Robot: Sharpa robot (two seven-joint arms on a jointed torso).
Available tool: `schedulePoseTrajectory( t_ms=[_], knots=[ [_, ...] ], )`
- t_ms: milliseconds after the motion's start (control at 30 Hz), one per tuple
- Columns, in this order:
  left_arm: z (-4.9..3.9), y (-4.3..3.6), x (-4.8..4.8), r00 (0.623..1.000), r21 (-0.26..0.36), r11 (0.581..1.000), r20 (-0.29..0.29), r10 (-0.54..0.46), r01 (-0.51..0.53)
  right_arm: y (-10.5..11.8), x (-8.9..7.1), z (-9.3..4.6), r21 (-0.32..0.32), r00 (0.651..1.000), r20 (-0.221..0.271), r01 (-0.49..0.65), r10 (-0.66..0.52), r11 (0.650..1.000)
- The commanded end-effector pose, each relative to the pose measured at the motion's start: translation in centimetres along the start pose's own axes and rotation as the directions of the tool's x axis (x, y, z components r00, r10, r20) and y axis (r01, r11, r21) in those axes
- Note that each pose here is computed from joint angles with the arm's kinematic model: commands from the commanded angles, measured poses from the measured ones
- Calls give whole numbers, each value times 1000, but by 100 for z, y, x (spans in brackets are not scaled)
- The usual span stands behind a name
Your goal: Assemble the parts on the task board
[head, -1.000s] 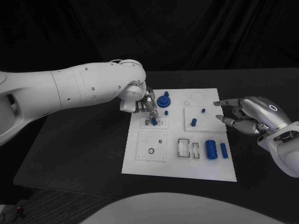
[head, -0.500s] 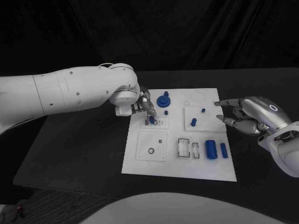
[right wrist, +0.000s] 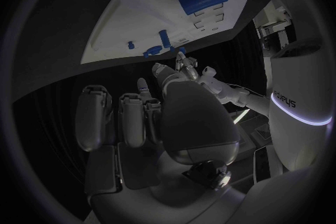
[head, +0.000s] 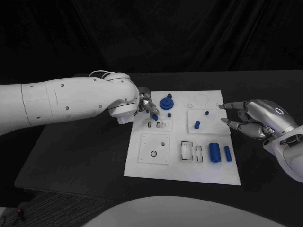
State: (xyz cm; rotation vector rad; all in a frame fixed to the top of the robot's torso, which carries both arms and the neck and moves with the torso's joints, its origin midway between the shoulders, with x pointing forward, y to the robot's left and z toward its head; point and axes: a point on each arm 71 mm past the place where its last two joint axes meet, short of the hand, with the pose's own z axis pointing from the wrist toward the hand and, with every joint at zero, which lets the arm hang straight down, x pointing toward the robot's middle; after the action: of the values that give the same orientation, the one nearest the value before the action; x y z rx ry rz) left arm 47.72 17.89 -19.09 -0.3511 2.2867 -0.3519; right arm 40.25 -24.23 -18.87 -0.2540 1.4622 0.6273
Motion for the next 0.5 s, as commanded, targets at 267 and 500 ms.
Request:
schedulePoseTrajectory(
  t_ms=[267,500],
  knots=[
    [30,47,166,985,80,997,167,-34,21,-20,-2,-34,22,1000,9,-2,2,1000],
    [28,77,285,985,96,995,169,-47,31,-28,-4,-53,26,1000,9,-3,3,1000]
  ],
)
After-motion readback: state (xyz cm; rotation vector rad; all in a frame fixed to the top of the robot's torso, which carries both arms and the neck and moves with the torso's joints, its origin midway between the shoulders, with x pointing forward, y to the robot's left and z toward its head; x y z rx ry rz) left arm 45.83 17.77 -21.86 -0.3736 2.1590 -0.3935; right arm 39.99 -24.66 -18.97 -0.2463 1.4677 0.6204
